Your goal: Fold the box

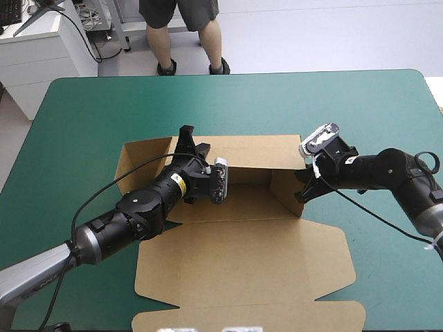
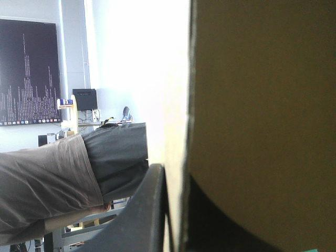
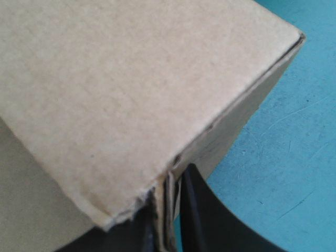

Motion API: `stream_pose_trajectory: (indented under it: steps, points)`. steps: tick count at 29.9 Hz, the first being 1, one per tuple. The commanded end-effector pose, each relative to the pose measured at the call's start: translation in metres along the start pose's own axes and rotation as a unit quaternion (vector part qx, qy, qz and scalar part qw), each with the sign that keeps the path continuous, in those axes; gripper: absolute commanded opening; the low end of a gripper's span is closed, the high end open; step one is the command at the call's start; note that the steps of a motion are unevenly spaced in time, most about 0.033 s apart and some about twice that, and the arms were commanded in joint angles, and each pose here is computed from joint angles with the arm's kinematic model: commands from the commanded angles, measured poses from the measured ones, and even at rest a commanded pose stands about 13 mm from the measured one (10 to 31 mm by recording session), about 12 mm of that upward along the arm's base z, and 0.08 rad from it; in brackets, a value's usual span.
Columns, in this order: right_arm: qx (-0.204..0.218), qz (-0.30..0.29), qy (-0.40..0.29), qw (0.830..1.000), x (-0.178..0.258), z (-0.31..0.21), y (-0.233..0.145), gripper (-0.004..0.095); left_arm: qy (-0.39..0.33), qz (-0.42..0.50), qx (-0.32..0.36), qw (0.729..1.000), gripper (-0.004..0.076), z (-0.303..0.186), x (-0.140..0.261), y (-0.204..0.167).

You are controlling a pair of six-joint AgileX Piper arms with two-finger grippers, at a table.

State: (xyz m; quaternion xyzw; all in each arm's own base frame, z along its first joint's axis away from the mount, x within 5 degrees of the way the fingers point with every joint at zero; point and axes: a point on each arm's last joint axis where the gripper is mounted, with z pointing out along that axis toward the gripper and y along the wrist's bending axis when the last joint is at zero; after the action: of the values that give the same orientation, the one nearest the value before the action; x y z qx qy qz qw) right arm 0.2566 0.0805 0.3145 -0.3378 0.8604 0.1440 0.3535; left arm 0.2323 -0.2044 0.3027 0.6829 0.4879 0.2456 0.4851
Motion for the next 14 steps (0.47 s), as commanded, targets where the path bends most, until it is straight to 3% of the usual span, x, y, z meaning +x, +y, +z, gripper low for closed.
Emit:
stream_pose_trajectory:
  steps: [1, 4, 10, 12, 14]
  points:
    - [-0.038, 0.005, 0.005, 0.999, 0.000, -0.001, 0.009, -0.0008, -0.040, -0.035, -0.010, 0.999, 0.0001, -0.006, -0.010, 0.008]
    - [0.004, 0.028, -0.018, 0.999, -0.004, -0.001, 0.001, 0.0002, -0.049, -0.069, -0.026, 0.996, 0.0104, -0.010, -0.015, 0.019]
    - [0.086, 0.083, -0.067, 0.991, -0.012, -0.003, -0.015, 0.0003, -0.084, -0.098, -0.047, 0.990, 0.0539, -0.031, -0.036, 0.032]
    - [0.102, 0.089, -0.071, 0.988, -0.012, -0.003, -0.018, 0.0002, -0.081, -0.095, -0.051, 0.991, 0.0589, -0.038, -0.042, 0.032]
    - [0.112, 0.100, -0.076, 0.986, -0.013, -0.004, -0.020, 0.0001, -0.074, -0.091, -0.052, 0.992, 0.0588, -0.045, -0.048, 0.030]
